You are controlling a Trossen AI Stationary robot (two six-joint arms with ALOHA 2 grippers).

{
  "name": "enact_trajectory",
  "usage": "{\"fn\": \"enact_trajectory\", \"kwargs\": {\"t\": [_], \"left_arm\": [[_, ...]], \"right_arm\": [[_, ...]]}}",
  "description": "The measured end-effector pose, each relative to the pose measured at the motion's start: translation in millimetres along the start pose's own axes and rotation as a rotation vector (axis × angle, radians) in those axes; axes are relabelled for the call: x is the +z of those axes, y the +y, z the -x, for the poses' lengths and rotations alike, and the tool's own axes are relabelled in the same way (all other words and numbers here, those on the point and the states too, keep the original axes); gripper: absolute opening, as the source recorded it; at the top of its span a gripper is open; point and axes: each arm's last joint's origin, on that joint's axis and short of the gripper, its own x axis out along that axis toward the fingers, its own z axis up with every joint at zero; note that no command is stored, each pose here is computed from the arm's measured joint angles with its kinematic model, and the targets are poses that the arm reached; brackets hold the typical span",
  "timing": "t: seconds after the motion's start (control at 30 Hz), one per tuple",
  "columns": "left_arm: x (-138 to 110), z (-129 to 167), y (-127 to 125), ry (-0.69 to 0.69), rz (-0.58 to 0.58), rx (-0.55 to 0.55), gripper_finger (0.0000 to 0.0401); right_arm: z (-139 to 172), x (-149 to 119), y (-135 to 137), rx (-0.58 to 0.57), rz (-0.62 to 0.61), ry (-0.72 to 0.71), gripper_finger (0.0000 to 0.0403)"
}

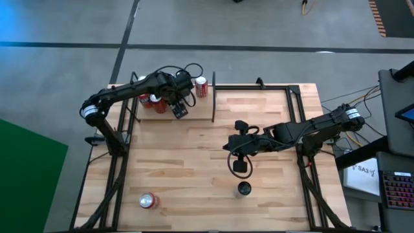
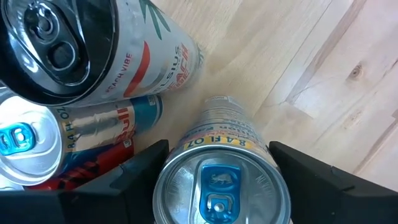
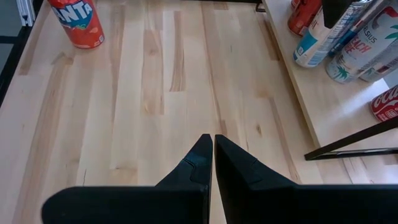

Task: Place canned beverage on shelf
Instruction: Put the blue soda can on the shelf aligned with the other blue soda cans

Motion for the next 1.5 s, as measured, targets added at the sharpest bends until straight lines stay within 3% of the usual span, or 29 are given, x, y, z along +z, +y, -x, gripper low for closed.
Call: {"fn": "enact_trajectory", "kwargs": {"t": [1.13,1.5], "left_arm": [[1,5,3,-0.021,-0.033,0.051,0.0282],[-14,36,10,-0.106,-0.046,0.053,0.0282]], "right_arm": [[0,-2,0,-0.002,-0.005,0.016,0.0009],[0,-1,0,-0.002,-0.007,0.012,0.0009]]}}
